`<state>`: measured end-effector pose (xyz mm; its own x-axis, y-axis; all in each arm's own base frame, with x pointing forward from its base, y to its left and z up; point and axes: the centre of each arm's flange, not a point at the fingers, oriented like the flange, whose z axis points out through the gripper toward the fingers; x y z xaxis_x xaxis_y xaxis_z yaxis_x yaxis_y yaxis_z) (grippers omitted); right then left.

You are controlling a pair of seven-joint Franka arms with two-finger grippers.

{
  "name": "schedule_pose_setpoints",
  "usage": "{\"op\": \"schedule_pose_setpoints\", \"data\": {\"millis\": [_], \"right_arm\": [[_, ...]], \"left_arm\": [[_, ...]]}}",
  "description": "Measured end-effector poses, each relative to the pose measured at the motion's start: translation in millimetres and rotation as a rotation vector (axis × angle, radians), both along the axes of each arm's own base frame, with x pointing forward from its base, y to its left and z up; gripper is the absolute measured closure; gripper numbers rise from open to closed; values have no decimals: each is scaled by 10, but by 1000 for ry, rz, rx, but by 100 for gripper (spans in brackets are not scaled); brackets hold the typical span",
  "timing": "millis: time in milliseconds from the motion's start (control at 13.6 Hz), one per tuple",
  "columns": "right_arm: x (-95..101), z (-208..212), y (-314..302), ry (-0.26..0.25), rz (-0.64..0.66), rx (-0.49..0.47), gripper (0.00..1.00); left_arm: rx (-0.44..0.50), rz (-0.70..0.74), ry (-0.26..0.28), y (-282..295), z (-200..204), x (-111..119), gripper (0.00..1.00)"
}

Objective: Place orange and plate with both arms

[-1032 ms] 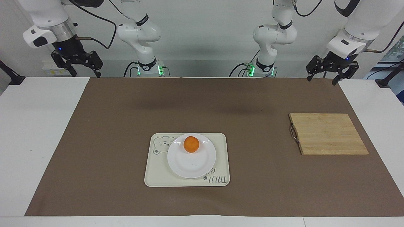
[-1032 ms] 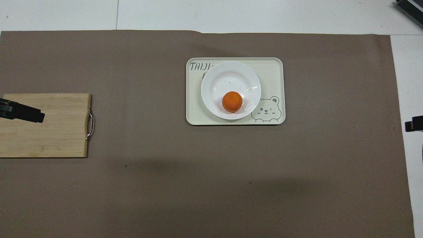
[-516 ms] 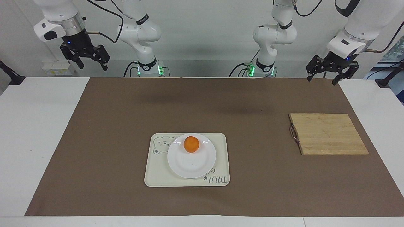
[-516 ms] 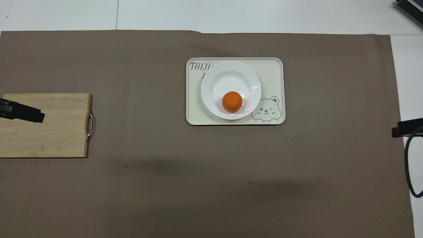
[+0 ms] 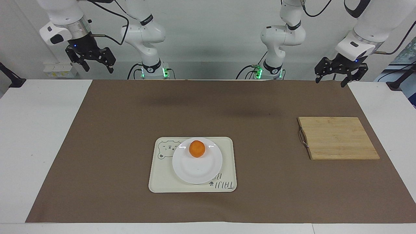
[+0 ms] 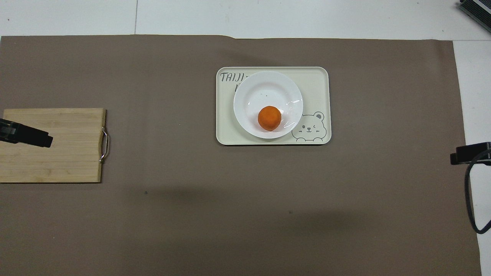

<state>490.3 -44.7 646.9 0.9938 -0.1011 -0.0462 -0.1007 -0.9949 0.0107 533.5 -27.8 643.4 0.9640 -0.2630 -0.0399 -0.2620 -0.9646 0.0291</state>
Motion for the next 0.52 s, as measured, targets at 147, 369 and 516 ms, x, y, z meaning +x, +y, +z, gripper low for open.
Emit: {"op": "schedule_pose_setpoints", "data": {"millis": [147, 369, 516], "right_arm": [[20, 16, -1, -18, 9, -1, 0], [32, 25, 8, -28, 13, -3, 0], [33, 26, 27, -28, 17, -3, 0]], "left_arm": [[-1, 0, -10, 4, 52, -31, 0], [-3, 0, -23, 13, 133, -84, 0], [-4, 0, -22, 16, 169, -121, 0]]}}
